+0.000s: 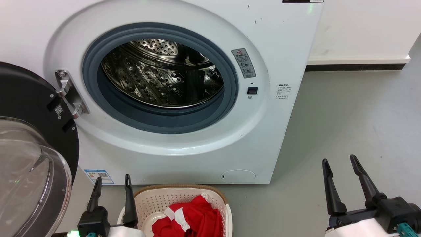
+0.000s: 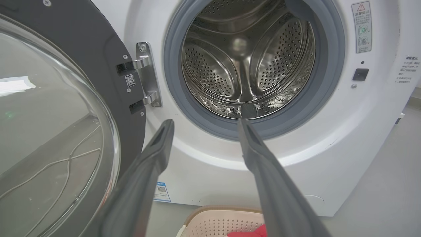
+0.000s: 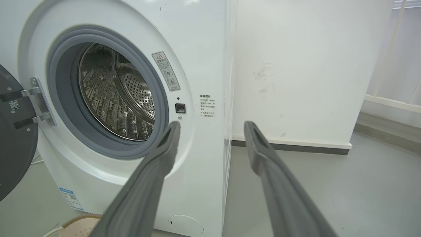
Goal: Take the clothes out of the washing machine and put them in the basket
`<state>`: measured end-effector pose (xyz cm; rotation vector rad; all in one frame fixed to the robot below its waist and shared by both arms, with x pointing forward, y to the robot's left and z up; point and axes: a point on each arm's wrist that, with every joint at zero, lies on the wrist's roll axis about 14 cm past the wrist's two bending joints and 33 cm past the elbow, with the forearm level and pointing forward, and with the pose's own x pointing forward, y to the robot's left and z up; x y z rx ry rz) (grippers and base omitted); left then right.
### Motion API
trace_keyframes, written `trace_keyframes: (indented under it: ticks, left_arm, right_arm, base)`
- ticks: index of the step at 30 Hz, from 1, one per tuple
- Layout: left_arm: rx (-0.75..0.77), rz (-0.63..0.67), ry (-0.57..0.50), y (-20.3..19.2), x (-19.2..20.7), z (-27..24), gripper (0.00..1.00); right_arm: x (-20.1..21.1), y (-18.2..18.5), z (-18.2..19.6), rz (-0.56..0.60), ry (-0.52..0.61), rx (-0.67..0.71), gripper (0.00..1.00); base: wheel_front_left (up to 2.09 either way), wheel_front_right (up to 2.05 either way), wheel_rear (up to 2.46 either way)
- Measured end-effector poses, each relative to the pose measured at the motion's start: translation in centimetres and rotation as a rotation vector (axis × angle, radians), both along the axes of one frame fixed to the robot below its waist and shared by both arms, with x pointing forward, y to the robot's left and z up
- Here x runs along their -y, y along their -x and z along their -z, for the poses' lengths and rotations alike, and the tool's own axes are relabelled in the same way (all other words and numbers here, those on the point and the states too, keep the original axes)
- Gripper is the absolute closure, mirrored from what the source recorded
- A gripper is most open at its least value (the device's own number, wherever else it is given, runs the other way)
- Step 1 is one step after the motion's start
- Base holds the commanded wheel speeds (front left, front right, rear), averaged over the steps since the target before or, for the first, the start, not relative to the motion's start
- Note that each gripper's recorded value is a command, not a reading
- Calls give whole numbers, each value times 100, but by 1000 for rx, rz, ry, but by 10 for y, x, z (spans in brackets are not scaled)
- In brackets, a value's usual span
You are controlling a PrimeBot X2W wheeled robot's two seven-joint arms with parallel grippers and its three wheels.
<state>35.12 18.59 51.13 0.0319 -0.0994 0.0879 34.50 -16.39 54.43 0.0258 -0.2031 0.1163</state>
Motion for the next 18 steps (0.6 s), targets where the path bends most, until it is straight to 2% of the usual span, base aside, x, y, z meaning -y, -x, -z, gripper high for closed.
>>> trace_keyframes:
  ticks: [15,16,18]
  left_arm:
    - [-6,-1,3,3,-3,2,0]
    - [-7,2,4,3,-3,2,100]
    - [-25,1,6,4,-3,8,100]
  right_arm:
    - [-3,4,2,-7,-7,-5,0]
    - [-3,4,2,-8,-7,-5,100]
    - [-3,5,7,-7,-8,-23,100]
  base:
    - [0,0,0]
    - [0,0,0]
    - [0,0,0]
